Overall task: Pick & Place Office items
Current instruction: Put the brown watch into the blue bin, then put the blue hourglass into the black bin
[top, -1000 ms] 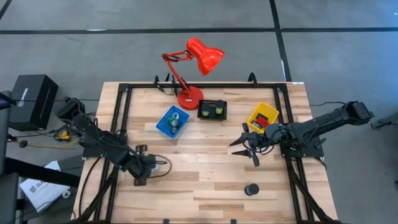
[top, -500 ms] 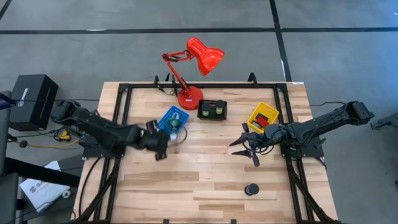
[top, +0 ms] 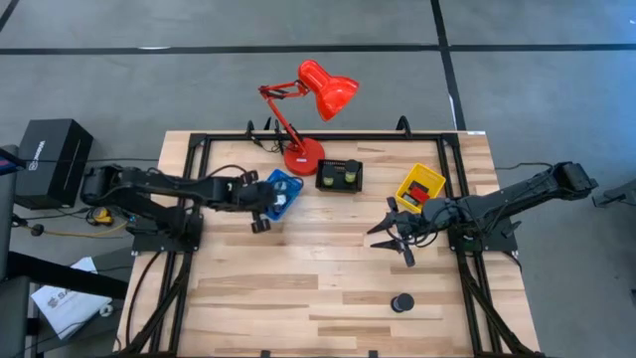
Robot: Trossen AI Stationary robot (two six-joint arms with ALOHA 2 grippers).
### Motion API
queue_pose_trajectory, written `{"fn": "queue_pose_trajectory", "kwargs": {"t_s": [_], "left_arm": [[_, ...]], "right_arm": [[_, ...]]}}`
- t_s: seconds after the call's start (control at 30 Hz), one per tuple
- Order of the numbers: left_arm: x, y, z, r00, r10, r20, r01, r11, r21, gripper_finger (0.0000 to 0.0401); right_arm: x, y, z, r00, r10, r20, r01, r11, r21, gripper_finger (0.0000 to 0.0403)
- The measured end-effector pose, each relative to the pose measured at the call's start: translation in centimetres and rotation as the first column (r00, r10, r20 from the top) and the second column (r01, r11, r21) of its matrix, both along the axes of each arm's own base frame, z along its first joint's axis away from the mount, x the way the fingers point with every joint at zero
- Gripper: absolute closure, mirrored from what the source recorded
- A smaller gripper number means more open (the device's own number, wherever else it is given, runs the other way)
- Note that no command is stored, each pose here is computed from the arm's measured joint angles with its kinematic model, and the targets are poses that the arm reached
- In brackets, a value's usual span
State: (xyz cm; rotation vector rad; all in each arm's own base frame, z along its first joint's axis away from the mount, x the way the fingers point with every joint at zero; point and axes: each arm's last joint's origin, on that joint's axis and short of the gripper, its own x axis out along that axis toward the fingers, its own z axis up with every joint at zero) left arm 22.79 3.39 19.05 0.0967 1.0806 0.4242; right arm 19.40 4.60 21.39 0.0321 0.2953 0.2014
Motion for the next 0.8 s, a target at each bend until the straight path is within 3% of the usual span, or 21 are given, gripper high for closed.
{"fn": "queue_pose_trajectory", "kwargs": {"t_s": [0.23,0.5,0.67,0.8], "left_arm": [[-1.4,0.7,-2.1,0.998,0.031,-0.06,-0.032,0.999,-0.023,0.0349],[-1.2,0.7,-2.2,0.999,0.033,-0.031,-0.034,0.999,-0.021,0.0281],[-1.1,0.7,-2.1,0.998,0.057,-0.004,-0.057,0.998,-0.03,0.0239],[-1.0,0.6,-2.1,0.998,0.06,0.003,-0.06,0.998,-0.033,0.0214]], "right_arm": [[0.1,0.0,-0.6,0.999,-0.01,-0.048,0.011,1.0,0.025,0.0239],[1.2,0.5,-2.2,0.993,-0.006,-0.116,0.009,1.0,0.023,0.0239],[2.3,0.8,-1.5,1.0,-0.002,0.025,0.001,0.999,0.051,0.0239],[2.8,0.9,-1.1,0.997,0.036,0.074,-0.031,0.997,-0.07,0.0239]]}}
